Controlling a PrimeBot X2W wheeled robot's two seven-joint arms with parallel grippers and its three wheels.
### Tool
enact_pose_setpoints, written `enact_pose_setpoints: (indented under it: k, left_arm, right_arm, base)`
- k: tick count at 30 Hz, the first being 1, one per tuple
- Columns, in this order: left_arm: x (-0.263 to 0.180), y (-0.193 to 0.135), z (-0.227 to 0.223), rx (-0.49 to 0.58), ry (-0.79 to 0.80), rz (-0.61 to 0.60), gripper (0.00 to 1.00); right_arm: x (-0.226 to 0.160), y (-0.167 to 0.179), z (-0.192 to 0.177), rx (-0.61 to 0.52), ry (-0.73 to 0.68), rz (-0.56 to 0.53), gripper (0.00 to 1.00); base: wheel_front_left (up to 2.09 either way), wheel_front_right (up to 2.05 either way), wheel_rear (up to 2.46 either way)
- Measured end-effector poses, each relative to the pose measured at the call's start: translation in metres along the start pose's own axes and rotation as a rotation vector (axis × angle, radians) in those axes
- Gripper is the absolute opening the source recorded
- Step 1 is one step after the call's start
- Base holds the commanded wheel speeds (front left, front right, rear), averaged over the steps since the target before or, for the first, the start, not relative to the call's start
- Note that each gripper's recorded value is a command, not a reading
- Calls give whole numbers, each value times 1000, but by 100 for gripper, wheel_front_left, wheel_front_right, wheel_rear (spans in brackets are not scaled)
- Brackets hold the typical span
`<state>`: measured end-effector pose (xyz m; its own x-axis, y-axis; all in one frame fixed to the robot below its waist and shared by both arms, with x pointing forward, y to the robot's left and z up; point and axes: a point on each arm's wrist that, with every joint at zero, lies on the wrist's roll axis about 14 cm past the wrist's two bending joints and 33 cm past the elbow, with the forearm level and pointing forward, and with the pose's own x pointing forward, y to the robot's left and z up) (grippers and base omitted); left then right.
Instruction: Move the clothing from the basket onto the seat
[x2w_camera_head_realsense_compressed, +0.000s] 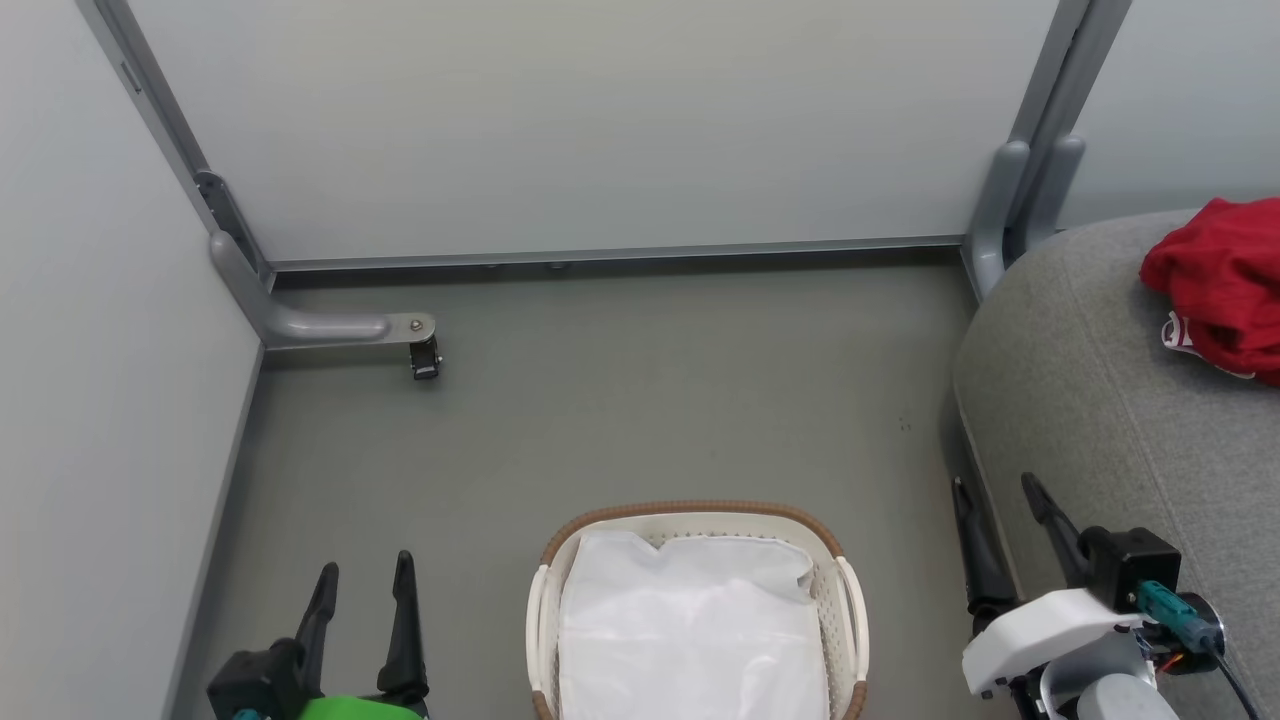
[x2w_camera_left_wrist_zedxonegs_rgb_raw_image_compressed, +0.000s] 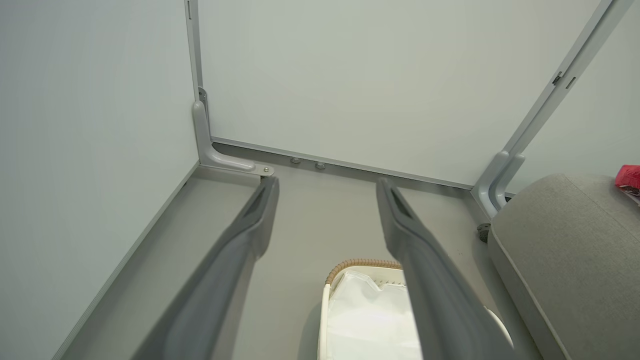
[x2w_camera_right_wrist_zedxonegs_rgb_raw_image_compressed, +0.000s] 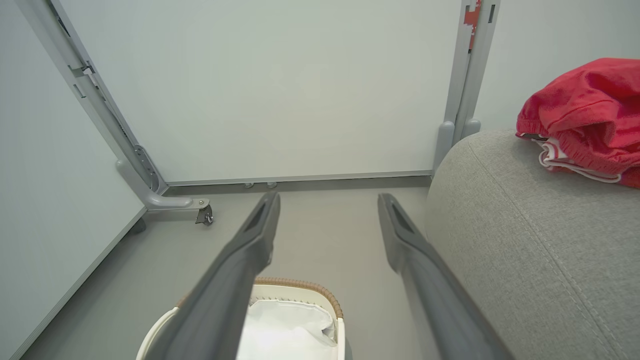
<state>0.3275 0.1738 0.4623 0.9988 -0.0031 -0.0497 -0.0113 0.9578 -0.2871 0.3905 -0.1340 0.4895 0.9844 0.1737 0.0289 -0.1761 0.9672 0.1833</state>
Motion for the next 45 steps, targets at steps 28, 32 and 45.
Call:
enact_pose_setpoints:
  k: [28,32,45]
  left_arm:
    - [5,20,-11,-355,67,103,0]
    - [7,22,-10,-409,65,114,0]
    - [16,23,-1,-570,52,117,0]
  right_arm:
    - [-10,-24,-16,387,62,-136,0]
    - [-10,-27,-15,444,58,-148,0]
    - [-11,-35,-11,621,44,-181,0]
  base:
    - [0,0,0]
    - [0,0,0]
    - [0,0,0]
